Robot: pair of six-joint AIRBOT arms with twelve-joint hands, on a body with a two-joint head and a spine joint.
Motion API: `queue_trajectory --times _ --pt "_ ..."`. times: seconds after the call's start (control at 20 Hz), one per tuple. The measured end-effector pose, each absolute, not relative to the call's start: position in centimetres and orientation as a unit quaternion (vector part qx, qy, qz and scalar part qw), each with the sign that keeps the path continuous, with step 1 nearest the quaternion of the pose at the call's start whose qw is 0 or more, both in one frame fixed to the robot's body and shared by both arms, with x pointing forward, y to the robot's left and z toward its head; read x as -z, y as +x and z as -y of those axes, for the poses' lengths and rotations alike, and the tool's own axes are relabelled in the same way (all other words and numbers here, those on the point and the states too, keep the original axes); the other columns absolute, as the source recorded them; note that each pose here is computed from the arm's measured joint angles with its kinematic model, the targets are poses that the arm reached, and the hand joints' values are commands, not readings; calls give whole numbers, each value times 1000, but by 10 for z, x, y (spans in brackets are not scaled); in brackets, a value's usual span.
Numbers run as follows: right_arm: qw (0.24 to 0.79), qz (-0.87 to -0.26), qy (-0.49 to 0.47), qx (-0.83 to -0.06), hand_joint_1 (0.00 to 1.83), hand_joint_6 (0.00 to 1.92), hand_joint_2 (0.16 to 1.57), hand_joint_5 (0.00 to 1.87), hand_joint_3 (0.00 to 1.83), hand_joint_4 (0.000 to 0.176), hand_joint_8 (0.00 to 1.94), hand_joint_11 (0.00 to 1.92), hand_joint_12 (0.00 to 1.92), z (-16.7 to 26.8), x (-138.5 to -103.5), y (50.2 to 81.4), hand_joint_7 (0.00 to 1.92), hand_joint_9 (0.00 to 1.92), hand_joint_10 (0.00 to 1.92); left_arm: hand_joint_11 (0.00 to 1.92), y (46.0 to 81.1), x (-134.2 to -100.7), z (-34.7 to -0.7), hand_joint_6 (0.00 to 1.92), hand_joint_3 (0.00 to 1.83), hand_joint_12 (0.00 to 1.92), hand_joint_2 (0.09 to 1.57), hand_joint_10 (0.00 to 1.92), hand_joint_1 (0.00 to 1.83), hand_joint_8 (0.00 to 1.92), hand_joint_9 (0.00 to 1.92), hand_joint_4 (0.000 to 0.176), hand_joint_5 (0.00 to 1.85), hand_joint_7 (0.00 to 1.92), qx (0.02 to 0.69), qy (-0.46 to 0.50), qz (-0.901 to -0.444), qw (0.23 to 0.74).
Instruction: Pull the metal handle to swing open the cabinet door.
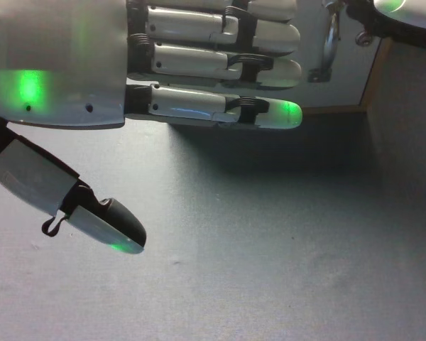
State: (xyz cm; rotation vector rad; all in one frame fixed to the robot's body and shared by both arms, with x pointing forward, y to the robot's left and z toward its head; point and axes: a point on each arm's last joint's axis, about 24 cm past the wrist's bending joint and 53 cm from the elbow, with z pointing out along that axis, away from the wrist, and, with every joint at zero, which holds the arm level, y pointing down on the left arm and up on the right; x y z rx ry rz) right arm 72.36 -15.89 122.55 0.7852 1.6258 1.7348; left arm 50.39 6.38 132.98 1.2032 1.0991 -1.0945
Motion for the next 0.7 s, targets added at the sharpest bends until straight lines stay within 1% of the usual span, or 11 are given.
queue_trajectory --times 0.1,0.15,0.2,0.35,0.4,0.45,0.55,0.65,0.7 --pt "314 -619 299 -655 0 7 1163 107 13 76 6 0 0 159 -1224 724 96 26 8 0 504 -1330 -64 8 8 0 1060 7 0 11 18 19 59 97 464 509 -465 556" --pt "314 -621 301 -653 0 10 1164 116 13 75 9 0 0 160 -1222 724 105 32 10 0 504 -1330 -64 11 9 0 1063 8 0 13 22 14 70 106 463 510 -465 556" --pt "313 -623 304 -650 0 15 1163 130 12 70 12 0 0 161 -1219 724 114 35 10 2 504 -1330 -64 13 11 1 1071 14 0 16 43 0 79 120 463 510 -465 556" --pt "316 -629 308 -640 0 16 1164 144 10 66 8 8 4 167 -1214 724 113 41 10 14 504 -1330 -64 19 11 7 1079 21 0 13 78 0 110 131 464 510 -465 556" --pt "317 -629 309 -639 0 16 1169 151 11 59 9 24 11 168 -1214 725 120 52 13 42 504 -1330 -64 11 6 22 1087 13 0 7 121 0 151 159 463 509 -466 556" --pt "318 -628 309 -639 0 14 1170 150 10 57 8 27 13 169 -1215 725 121 54 12 56 504 -1330 -64 10 4 30 1086 12 0 5 135 0 163 166 464 509 -465 556" --pt "319 -628 311 -638 0 5 1198 167 9 42 3 34 28 172 -1215 725 148 69 6 82 504 -1330 -64 0 5 42 1092 3 0 0 119 0 135 154 463 510 -465 556" --pt "318 -632 311 -635 0 5 1210 178 9 35 5 54 46 172 -1211 724 165 87 8 69 504 -1330 -64 0 4 39 1092 0 0 0 101 0 106 136 464 509 -465 556" --pt "318 -635 311 -632 0 2 1217 172 11 19 2 60 51 173 -1208 724 160 87 7 75 504 -1330 -64 3 9 43 1104 4 0 4 111 0 114 144 464 510 -465 556"
